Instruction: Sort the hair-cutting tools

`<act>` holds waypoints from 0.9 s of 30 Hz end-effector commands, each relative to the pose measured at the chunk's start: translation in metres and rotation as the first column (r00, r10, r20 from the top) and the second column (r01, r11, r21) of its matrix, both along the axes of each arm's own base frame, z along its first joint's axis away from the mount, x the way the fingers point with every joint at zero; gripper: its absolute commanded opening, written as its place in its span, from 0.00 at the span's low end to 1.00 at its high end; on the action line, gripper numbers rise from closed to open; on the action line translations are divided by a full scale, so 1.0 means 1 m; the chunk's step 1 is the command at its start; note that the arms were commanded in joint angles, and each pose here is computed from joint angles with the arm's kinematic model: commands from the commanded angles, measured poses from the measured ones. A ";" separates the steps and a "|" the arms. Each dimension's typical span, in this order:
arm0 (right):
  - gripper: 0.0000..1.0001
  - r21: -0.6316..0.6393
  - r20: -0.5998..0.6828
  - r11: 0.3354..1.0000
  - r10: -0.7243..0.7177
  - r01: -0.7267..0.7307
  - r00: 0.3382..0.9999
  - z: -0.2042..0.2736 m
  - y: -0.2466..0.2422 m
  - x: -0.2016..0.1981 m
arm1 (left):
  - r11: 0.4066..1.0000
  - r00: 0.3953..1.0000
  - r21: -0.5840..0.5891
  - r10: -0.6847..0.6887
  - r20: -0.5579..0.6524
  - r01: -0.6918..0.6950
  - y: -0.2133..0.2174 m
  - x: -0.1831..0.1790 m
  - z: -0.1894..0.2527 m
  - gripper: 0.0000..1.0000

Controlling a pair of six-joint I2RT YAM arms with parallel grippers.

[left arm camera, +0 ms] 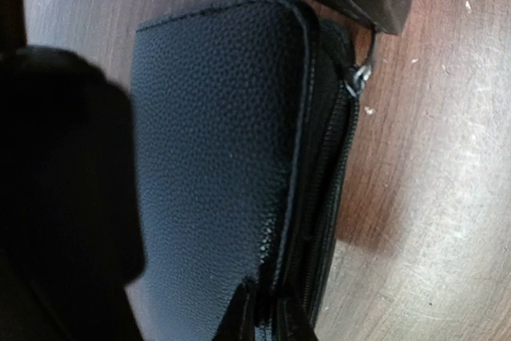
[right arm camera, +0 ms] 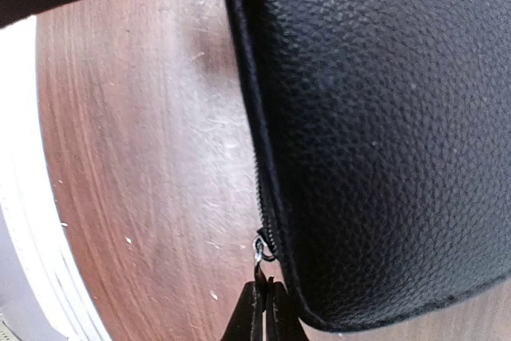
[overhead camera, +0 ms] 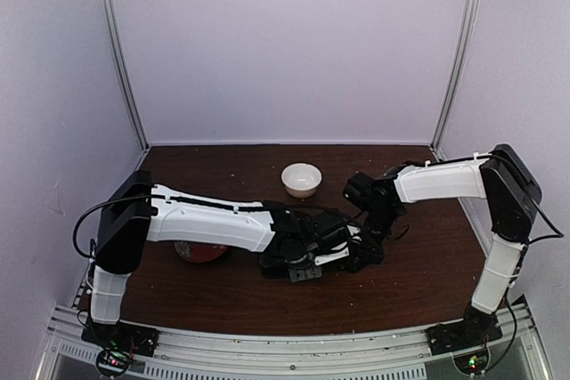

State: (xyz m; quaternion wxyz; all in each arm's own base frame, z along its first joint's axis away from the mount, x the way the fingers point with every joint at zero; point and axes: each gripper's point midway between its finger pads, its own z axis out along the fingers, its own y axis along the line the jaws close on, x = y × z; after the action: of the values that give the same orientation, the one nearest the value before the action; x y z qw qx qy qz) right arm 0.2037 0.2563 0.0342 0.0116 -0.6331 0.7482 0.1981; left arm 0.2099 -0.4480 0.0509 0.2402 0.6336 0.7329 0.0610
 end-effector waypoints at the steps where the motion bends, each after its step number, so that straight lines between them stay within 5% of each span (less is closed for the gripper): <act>1: 0.00 0.104 -0.168 0.992 -0.048 0.066 0.985 0.022 0.033 -0.023 | 0.997 0.995 -0.052 0.053 -0.085 -0.057 -0.005 0.008 -0.022 0.00; 10: 0.00 0.041 -0.017 0.989 -0.141 0.142 0.990 0.020 0.025 0.010 | 0.969 0.996 -0.248 -0.047 -0.079 0.026 0.008 -0.028 0.071 0.63; 13: 0.00 0.032 -0.002 0.987 -0.155 0.155 0.988 0.018 0.023 0.016 | 0.937 0.996 -0.349 -0.029 -0.083 -0.002 0.020 -0.020 0.102 0.73; 17: 0.00 0.023 -0.011 0.986 -0.164 0.165 0.986 0.013 0.024 0.017 | 0.901 0.971 -0.377 0.161 -0.174 -0.217 0.050 0.036 0.100 0.81; 20: 0.00 0.014 -0.002 0.986 -0.165 0.165 0.986 0.011 0.023 0.019 | 0.828 0.884 -0.334 0.362 -0.297 -0.451 0.078 0.086 0.084 0.76; 27: 0.00 -0.009 0.052 0.983 -0.184 0.185 0.981 0.007 0.018 0.031 | 0.782 0.783 -0.269 0.398 -0.479 -0.562 0.079 0.115 0.031 0.69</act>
State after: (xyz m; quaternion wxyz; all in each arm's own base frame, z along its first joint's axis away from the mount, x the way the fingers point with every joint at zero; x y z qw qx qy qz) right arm 0.2160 0.2702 0.0394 0.0181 -0.5705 0.7984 0.1916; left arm 0.3402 -0.3494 0.0979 0.2398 0.3683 0.8932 -0.0951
